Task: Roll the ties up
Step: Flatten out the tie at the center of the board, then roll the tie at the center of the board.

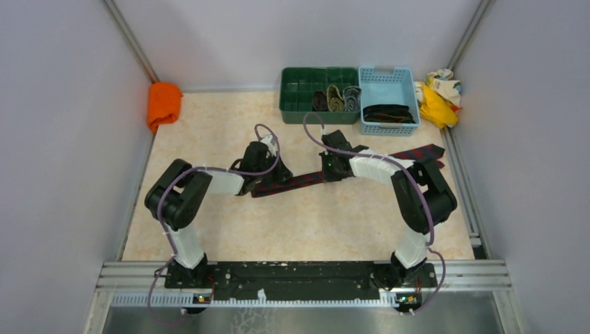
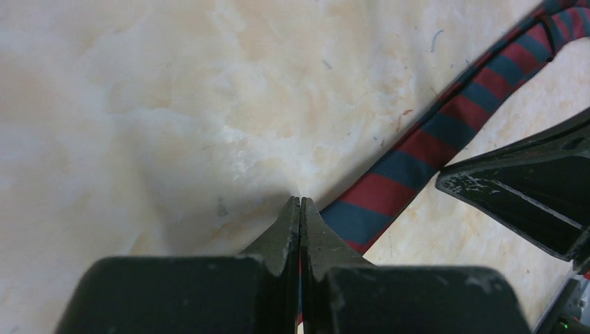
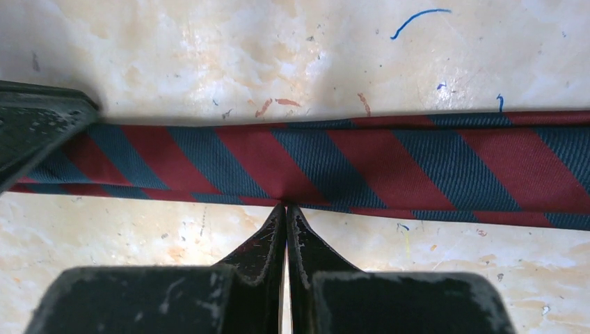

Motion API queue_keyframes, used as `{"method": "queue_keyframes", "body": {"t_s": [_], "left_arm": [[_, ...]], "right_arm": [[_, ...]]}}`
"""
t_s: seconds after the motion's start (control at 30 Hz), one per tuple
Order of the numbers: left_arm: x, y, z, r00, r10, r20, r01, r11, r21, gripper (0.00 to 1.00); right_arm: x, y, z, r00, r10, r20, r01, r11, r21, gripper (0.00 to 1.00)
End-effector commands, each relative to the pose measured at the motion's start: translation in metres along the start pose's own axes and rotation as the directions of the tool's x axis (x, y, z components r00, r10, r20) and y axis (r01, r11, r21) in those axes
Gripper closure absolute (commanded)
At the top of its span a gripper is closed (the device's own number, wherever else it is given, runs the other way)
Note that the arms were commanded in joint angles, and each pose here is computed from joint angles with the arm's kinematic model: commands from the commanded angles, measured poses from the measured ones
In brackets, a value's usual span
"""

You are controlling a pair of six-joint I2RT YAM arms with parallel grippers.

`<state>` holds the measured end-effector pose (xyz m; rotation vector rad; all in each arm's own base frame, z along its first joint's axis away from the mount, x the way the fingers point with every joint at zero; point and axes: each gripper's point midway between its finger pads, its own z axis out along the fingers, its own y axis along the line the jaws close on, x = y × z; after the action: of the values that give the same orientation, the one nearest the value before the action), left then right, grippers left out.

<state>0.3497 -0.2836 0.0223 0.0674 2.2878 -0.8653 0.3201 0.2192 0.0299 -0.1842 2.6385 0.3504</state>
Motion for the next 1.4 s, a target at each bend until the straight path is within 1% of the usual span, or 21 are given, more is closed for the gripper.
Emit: {"method": "queue_keyframes", "body": {"t_s": [0.0,0.1,0.17,0.2,0.3,0.33,0.4,0.5,0.53,0.6,0.63,0.67,0.7,0.73,0.9,1.17,1.37], "left_arm": [[0.027,0.05,-0.028,0.997,-0.028,-0.072,0.01,0.972,-0.236,1.0],[-0.011,0.041,-0.061,0.998,-0.006,0.07,0.026,0.958,-0.286,1.0],[-0.041,0.03,-0.093,0.982,0.013,0.188,0.046,0.951,-0.307,1.0],[-0.055,0.025,-0.112,0.969,0.018,0.248,0.063,0.947,-0.316,1.0],[-0.093,0.008,-0.178,0.901,0.034,0.432,0.118,0.941,-0.318,1.0],[-0.106,-0.002,-0.208,0.858,0.029,0.513,0.139,0.948,-0.286,1.0],[-0.118,-0.009,-0.25,0.793,0.022,0.608,0.174,0.95,-0.26,1.0],[-0.123,-0.012,-0.3,0.7,-0.006,0.714,0.22,0.953,-0.208,1.0],[-0.123,-0.013,-0.311,0.68,-0.016,0.733,0.225,0.956,-0.188,1.0],[-0.124,-0.018,-0.329,0.648,-0.025,0.761,0.221,0.963,-0.156,1.0],[-0.124,-0.018,-0.335,0.64,-0.028,0.768,0.227,0.962,-0.154,1.0],[-0.124,-0.018,-0.34,0.634,-0.028,0.773,0.229,0.961,-0.153,1.0],[-0.124,-0.018,-0.343,0.633,-0.021,0.774,0.227,0.961,-0.159,1.0],[-0.124,-0.017,-0.345,0.635,-0.017,0.773,0.229,0.959,-0.167,1.0],[-0.123,-0.017,-0.353,0.64,-0.006,0.768,0.231,0.955,-0.185,1.0],[-0.123,-0.018,-0.363,0.612,-0.011,0.791,0.228,0.96,-0.163,1.0],[-0.122,-0.018,-0.36,0.617,-0.009,0.787,0.223,0.961,-0.164,1.0]], "right_arm": [[-0.013,0.013,-0.021,0.997,-0.047,0.066,0.049,0.998,-0.034,1.0],[-0.023,0.022,-0.041,0.988,-0.07,0.135,0.074,0.997,-0.018,1.0],[-0.027,0.032,-0.05,0.982,-0.087,0.167,0.092,0.996,-0.017,1.0],[-0.029,0.037,-0.054,0.979,-0.1,0.179,0.104,0.995,-0.012,0.98],[-0.036,0.058,-0.064,0.966,-0.144,0.214,0.146,0.989,0.004,0.9],[-0.037,0.066,-0.065,0.962,-0.158,0.221,0.16,0.987,0.008,0.86],[-0.038,0.088,-0.064,0.953,-0.2,0.226,0.205,0.979,0.0,0.82],[-0.033,0.13,-0.056,0.937,-0.27,0.22,0.282,0.959,-0.028,0.72],[-0.025,0.148,-0.051,0.929,-0.306,0.208,0.321,0.946,-0.043,0.66],[-0.017,0.177,-0.036,0.915,-0.36,0.184,0.376,0.925,-0.057,0.59],[-0.019,0.193,-0.032,0.908,-0.376,0.187,0.394,0.917,-0.069,0.55],[-0.019,0.206,-0.027,0.904,-0.387,0.181,0.406,0.91,-0.08,0.54],[-0.016,0.216,-0.02,0.903,-0.396,0.167,0.414,0.906,-0.087,0.49],[-0.015,0.225,-0.014,0.902,-0.403,0.158,0.421,0.901,-0.103,0.46],[-0.01,0.248,0.009,0.898,-0.422,0.123,0.435,0.894,-0.107,0.45],[0.006,0.246,0.025,0.898,-0.435,0.068,0.44,0.894,-0.083,0.46],[0.025,0.251,0.029,0.888,-0.458,0.042,0.46,0.884,-0.085,0.5]]}}
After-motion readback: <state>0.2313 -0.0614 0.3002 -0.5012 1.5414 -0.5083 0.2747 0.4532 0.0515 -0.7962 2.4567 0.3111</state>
